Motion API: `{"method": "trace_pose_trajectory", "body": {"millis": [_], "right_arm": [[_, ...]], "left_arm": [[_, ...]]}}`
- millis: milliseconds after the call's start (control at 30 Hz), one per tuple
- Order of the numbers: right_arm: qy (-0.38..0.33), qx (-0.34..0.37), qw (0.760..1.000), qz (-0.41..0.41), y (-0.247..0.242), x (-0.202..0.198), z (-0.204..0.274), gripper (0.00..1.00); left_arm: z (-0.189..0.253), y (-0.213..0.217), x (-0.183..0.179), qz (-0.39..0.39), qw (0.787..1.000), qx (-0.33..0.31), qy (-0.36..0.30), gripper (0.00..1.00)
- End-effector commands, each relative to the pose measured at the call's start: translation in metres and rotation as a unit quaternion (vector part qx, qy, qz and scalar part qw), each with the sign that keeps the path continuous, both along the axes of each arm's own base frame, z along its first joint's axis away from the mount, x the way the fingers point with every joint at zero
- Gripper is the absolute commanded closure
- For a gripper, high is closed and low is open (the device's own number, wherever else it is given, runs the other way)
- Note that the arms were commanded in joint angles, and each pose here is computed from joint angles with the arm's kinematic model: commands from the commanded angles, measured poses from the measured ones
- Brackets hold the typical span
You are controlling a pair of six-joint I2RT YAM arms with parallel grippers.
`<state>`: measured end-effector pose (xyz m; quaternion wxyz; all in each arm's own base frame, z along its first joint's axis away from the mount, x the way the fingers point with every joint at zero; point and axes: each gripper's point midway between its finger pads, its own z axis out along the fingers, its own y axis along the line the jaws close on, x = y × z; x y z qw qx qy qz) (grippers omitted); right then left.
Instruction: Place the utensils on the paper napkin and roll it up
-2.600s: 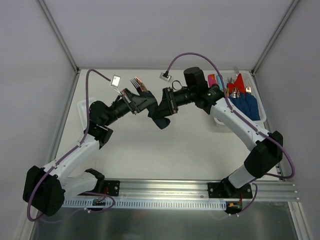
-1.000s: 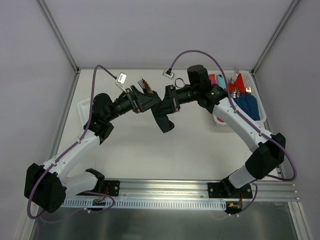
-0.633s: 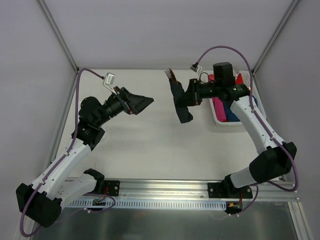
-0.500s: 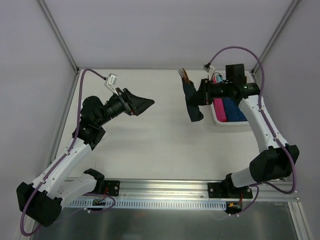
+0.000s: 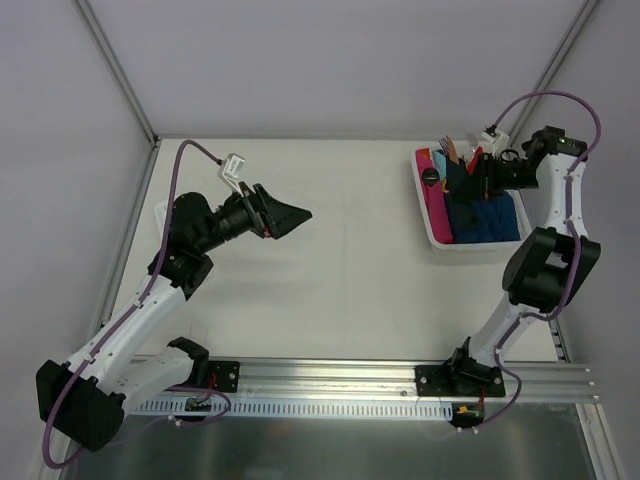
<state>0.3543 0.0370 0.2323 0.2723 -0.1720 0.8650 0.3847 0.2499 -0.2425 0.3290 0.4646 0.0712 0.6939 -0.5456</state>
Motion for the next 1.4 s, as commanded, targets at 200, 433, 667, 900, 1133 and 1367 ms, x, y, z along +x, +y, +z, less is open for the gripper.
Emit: {"method": "trace_pose_trajectory", "body": {"millis": [200, 433, 667, 900, 1133, 1367], "right_arm": [[0.033, 0.068, 0.997, 0.006, -0.01, 0.025, -0.004, 1.0], [0.078, 0.102, 0.992, 0.006, 0.003, 0.044, -0.031, 1.0], [0.109, 0.115, 0.987, 0.001, 0.006, 0.048, -0.058, 1.0], [0.14, 0.116, 0.983, 0.004, 0.008, 0.041, -0.083, 1.0], [0.155, 0.079, 0.985, -0.006, 0.0, 0.042, -0.112, 1.0], [0.176, 0.039, 0.984, -0.016, -0.01, 0.044, -0.136, 0.99]], "left_arm": [[-0.012, -0.002, 0.004, -0.008, 1.0, 0.012, -0.004, 0.01], [-0.014, -0.005, 0.009, -0.011, 1.0, 0.015, 0.002, 0.01], [-0.018, -0.007, 0.012, -0.012, 1.0, 0.016, 0.01, 0.01], [-0.021, -0.009, 0.014, -0.016, 1.0, 0.017, 0.016, 0.01], [-0.023, -0.009, 0.014, -0.015, 1.0, 0.017, 0.02, 0.01], [-0.024, -0.008, 0.014, -0.01, 1.0, 0.018, 0.02, 0.01]]}}
